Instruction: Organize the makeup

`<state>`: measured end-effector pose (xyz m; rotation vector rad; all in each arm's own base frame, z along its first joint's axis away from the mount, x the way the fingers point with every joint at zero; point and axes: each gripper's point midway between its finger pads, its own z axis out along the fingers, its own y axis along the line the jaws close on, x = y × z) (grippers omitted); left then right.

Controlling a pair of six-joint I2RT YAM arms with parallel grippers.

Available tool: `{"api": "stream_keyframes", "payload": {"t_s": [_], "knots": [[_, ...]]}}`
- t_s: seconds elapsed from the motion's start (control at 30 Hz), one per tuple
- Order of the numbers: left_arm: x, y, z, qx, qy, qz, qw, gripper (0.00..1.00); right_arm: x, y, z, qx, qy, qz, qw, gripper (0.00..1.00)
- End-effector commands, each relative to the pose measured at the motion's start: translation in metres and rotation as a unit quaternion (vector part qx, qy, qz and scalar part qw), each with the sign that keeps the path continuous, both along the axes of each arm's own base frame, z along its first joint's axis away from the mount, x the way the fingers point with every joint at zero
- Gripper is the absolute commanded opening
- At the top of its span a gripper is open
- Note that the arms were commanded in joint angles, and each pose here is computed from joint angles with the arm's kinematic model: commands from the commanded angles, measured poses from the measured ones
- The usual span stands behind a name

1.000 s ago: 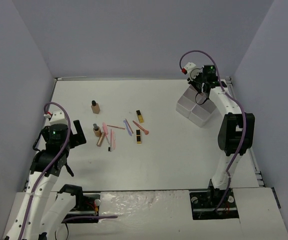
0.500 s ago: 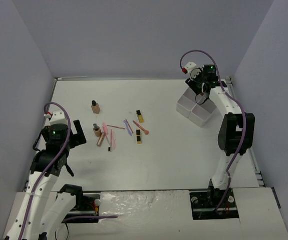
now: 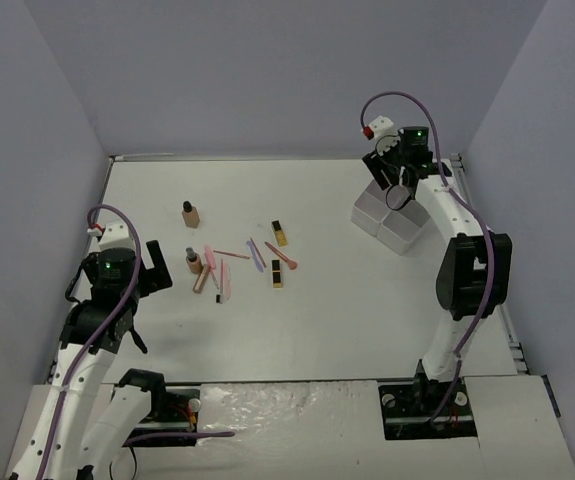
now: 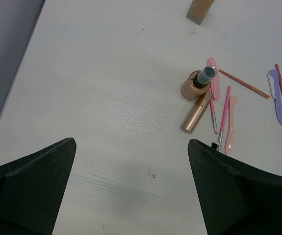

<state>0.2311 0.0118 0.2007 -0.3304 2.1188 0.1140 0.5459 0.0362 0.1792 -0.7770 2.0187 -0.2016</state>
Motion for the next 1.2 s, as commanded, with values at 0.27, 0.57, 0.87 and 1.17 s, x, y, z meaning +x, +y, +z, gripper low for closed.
{"api": "stream_keyframes", "payload": {"t_s": [0.27, 0.57, 0.87, 1.17], "knots": [[0.011, 0.001, 0.022, -0.007, -0.038, 0.006, 0.999, 0.97, -0.061, 0.167, 0.068, 0.233, -0.024, -0.055, 0.971, 0.81], [0.012, 0.000, 0.018, -0.005, -0.025, 0.007, 1.000, 0.97, -0.076, 0.235, -0.009, 0.244, 0.079, -0.060, 0.965, 0.82], [0.012, 0.000, 0.019, -0.005, -0.025, 0.007, 1.000, 0.97, -0.108, 0.272, -0.072, 0.217, 0.158, -0.014, 0.963, 0.71], [0.013, -0.001, 0.018, -0.007, -0.025, 0.004, 1.000, 0.97, -0.127, 0.266, -0.098, 0.181, 0.185, 0.020, 0.966, 0.55]]}}
